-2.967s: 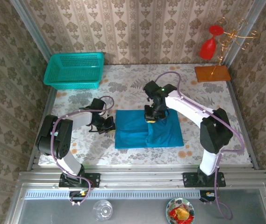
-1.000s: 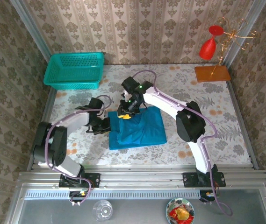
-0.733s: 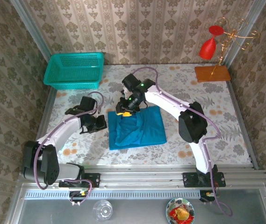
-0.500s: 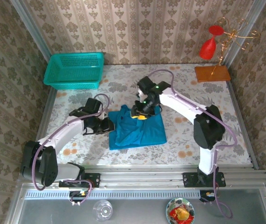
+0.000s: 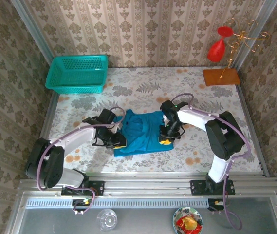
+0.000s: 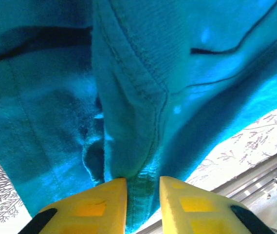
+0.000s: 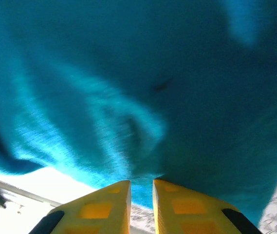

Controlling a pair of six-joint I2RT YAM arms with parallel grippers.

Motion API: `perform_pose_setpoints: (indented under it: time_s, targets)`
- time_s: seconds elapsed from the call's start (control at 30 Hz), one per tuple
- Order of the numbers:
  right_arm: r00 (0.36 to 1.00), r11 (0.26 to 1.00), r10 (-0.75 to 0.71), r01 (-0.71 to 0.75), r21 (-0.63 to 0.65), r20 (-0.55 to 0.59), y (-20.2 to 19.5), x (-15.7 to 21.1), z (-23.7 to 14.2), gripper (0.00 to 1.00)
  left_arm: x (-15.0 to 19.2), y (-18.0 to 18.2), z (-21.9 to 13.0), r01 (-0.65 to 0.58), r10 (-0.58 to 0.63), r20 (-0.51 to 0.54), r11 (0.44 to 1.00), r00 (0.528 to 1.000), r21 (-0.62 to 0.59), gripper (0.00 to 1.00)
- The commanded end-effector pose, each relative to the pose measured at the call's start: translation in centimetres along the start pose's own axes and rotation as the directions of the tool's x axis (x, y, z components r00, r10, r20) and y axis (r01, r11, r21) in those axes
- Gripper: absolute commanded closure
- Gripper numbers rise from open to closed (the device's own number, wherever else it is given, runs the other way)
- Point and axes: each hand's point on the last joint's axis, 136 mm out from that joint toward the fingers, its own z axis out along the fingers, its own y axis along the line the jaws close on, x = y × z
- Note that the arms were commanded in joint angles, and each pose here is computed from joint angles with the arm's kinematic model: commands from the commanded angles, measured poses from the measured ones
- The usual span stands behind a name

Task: Fold the inside-out t-shirt

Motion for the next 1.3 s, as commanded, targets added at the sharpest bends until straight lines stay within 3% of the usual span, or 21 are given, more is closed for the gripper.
perform_pose_setpoints:
  time_s: [0.0,0.13,0.27,0.37,0.67,0.87,1.0,1.2,1.27]
  targets:
    - [1.0,0.999,0.018,-0.019,0.045,0.023,-1.7,-0.9,1.2,0.79,0.2,0.0,0.2,-0.013,0.012,-0.024,1.0,1.0,-0.028,0.82]
    - [0.998,0.996,0.055,-0.056,0.073,0.022,-3.0,-1.1,1.8,0.8,0.3,-0.1,-0.5,-0.025,0.024,-0.022,0.998,0.999,-0.06,1.0]
    - [0.995,0.99,0.086,-0.09,0.106,0.042,-4.3,-1.2,1.7,0.8,0.4,-0.1,-3.1,-0.013,0.017,0.032,0.995,0.999,-0.097,1.0]
    - [0.994,0.99,0.094,-0.099,0.105,0.053,-4.6,-1.1,1.3,0.8,1.6,0.6,-3.6,0.012,-0.01,0.016,0.994,1.0,-0.11,1.0]
    - [0.993,0.986,0.109,-0.113,0.122,0.044,-5.5,-1.0,1.8,0.79,4.5,6.9,-0.2,0.095,-0.126,-0.08,0.946,0.989,-0.311,1.0]
    - [0.99,0.975,0.127,-0.134,0.175,0.055,-6.8,-0.4,1.4,0.76,4.4,7.8,1.8,0.105,-0.148,-0.109,0.94,0.983,-0.326,1.0]
    - [0.986,0.969,0.152,-0.161,0.186,0.061,-7.7,1.2,1.0,0.76,3.4,8.7,1.1,0.094,-0.137,-0.083,0.915,0.987,-0.393,1.0]
    - [0.98,0.968,0.185,-0.194,0.157,0.071,-8.1,3.8,0.1,0.76,2.3,5.5,-0.3,0.061,-0.086,-0.074,0.954,0.994,-0.292,1.0]
    - [0.981,0.976,0.165,-0.178,0.129,0.099,-7.3,3.5,-1.2,0.75,1.6,4.1,-1.6,0.037,-0.052,-0.048,0.964,0.997,-0.262,0.94]
